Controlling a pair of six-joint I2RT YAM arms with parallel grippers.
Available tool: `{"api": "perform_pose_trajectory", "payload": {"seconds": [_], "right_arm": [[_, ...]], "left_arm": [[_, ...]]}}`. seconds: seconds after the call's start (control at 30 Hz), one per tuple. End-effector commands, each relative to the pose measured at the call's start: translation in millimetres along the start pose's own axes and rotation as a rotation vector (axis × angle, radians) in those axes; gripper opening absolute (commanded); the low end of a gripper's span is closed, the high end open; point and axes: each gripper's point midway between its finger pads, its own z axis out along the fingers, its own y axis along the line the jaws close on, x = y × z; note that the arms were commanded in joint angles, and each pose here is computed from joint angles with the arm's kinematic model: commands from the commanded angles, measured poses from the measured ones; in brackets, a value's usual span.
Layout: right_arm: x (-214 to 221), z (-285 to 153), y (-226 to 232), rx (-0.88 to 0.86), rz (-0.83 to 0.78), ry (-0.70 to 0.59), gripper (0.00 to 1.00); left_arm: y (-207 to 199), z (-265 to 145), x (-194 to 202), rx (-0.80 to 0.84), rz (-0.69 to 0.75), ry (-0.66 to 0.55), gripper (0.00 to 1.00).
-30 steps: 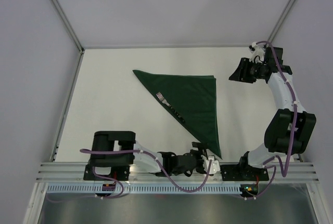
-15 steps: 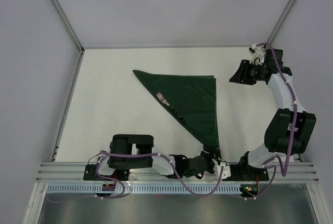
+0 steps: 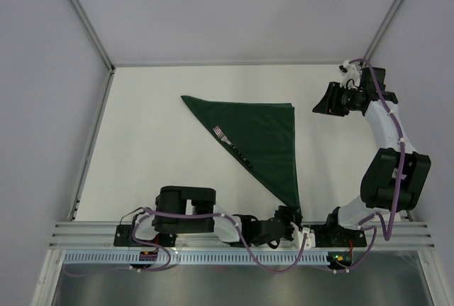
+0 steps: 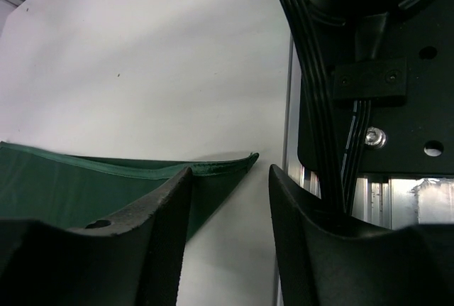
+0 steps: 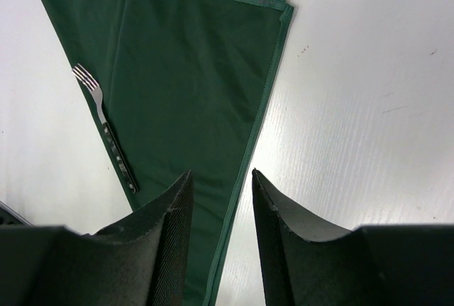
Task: Fold the napkin, place the utensils inside, and roll it up
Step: Fold the napkin
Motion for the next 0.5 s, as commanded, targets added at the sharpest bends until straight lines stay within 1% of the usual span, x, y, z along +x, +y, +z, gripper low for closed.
{"api": "perform_pose_trajectory", "payload": {"seconds": [0.0,0.03,0.07,0.13,0.2,0.27,0.33,0.4,0.43,0.47], "right_arm": [[-6.8,-4.2,4.3,-0.021,-0.03,-0.035,0.44],[-6.8,-4.2,4.5,-0.022,-0.03,-0.035,0.44],[-6.8,-4.2,4.8,-0.024,-0.03,-0.035,0.43],[-6.2,-4.0,4.4,-0.022,-0.029,-0.034,0.43],[-6.8,-4.3,4.9,-0.024,-0.031,-0.036,0.43],[-6.6,-4.1,4.7,-0.024,-0.033,-0.036,0.42],[-6.0,-3.7,4.5,-0.024,-0.029,-0.034,0.42],[-6.1,-3.3,4.1,-0.024,-0.029,-0.034,0.42],[-6.1,-3.3,4.3,-0.025,-0.031,-0.034,0.41],[-6.1,-3.3,4.3,-0.025,-0.031,-0.034,0.41]], "left_arm": [[-1.5,7.2,-7.5,-0.01,0.026,-0.03,0.51],[-0.6,7.7,-4.8,-0.017,0.033,-0.024,0.5],[0.3,8.2,-4.5,-0.024,0.034,-0.023,0.47],[1.9,9.1,-3.8,-0.032,0.039,-0.021,0.45],[0.6,9.9,-2.7,-0.029,0.041,-0.018,0.38],[-1.0,11.0,-2.0,-0.022,0.041,-0.014,0.34],[-0.3,12.1,-2.2,-0.023,0.044,-0.012,0.32],[0.6,12.8,-2.6,-0.027,0.041,-0.007,0.25],[1.8,13.9,-3.1,-0.03,0.037,-0.004,0.18],[2.6,14.8,-3.2,-0.033,0.035,-0.002,0.07]]}}
